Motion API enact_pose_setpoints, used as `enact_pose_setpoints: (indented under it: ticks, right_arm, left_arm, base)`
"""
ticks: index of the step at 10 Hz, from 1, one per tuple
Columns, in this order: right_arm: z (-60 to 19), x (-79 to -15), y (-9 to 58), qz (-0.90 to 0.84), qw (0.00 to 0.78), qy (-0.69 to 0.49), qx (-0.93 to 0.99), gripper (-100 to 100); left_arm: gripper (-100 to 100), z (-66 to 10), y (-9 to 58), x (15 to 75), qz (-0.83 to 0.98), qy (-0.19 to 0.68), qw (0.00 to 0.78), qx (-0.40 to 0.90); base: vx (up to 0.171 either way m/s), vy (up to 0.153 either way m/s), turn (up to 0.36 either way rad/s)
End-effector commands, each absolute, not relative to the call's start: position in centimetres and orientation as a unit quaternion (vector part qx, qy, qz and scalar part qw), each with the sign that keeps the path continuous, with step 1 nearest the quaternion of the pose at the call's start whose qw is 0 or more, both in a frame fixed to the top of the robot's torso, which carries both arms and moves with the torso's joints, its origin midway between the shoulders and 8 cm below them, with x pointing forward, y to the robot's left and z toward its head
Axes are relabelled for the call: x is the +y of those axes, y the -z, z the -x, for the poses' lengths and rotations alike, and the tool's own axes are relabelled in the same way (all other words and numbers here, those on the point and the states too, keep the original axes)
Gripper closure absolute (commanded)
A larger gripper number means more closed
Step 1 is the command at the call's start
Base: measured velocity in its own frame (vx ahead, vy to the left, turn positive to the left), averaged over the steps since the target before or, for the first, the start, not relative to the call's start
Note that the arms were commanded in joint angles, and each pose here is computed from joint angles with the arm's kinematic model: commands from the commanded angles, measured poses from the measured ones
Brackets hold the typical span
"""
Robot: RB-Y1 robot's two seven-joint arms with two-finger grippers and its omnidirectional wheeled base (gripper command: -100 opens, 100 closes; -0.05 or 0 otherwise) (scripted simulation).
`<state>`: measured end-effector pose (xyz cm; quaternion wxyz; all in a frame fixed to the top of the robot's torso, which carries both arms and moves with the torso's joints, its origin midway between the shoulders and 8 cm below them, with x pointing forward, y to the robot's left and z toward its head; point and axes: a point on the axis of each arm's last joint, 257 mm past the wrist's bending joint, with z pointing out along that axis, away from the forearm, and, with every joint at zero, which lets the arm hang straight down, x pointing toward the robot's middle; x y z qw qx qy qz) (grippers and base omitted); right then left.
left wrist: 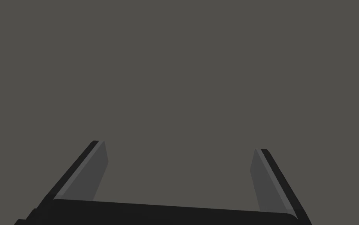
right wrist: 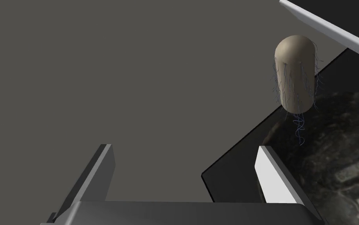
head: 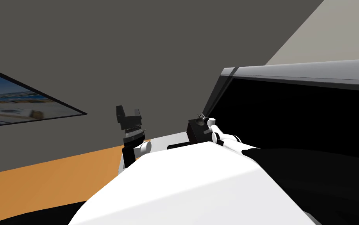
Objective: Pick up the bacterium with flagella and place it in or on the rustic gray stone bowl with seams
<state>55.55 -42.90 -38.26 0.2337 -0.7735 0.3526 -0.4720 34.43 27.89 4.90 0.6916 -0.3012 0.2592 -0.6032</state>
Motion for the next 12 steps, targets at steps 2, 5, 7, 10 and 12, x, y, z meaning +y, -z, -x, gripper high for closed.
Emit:
enact_pose_setpoints:
  ticks: [2,5,7,10,12]
  right_arm:
    - [-55.9,-42.7,38.1,0.774,0.234,0.473,0.349,-100]
    - [-55.9,-42.7,38.1,0.774,0.234,0.473,0.349,-100]
    - [-55.9,-42.7,38.1,0.774,0.234,0.473,0.349,-100]
    - [-55.6,-44.1,38.9,0.831,0.140,0.479,0.246,-100]
    - [-55.3,-44.3,39.4,0.849,0.108,0.476,0.203,-100]
  left_arm:
    - [0,-34.4,-4.9,27.9,0.301,0.603,0.692,0.259]
    - [0,-34.4,-4.9,27.9,0.301,0.603,0.692,0.259]
    - [0,-34.4,-4.9,27.9,0.301,0.603,0.692,0.259]
    - [0,-34.4,-4.9,27.9,0.301,0.603,0.692,0.259]
    - [0,-34.4,-4.9,27.9,0.301,0.603,0.692,0.259]
  base:
    - [-0.040,-0.001,-0.005]
    - [0.002,0.003,-0.009]
    - [0.010,0.010,-0.033]
    - [-0.070,-0.044,0.162]
    - [0.000,0.002,-0.019]
